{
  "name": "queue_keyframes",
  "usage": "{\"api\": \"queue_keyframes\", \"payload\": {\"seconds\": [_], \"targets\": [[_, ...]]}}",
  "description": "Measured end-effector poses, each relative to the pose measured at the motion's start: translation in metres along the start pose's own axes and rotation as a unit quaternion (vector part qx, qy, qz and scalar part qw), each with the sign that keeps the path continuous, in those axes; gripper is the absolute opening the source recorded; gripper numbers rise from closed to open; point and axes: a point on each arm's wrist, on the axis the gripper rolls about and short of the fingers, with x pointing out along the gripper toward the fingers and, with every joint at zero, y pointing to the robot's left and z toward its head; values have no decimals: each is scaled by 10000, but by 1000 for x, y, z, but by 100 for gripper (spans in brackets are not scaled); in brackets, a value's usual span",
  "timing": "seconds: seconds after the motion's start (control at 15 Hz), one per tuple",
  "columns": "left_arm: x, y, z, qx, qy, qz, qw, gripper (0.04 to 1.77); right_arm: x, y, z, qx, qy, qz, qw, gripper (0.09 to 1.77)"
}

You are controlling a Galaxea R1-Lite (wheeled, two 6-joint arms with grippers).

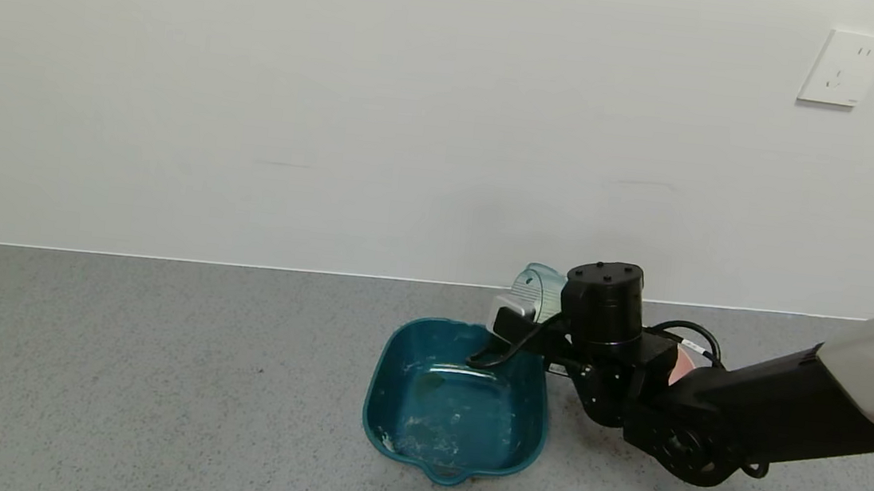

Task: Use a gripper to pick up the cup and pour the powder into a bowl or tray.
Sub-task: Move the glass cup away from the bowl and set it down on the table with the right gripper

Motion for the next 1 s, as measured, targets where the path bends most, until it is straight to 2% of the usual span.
{"api": "queue_keyframes", "payload": {"seconds": [0.33,0.53,1.0], "targets": [[0,0,0,0,0,2,10000,172,-1,5,-2,-862,-78,98,9962,135],[0,0,0,0,2,0,10000,172,-2,6,-1,-1180,-114,122,9929,135],[0,0,0,0,0,2,10000,172,-6,6,2,-2007,-188,104,9794,135]]}}
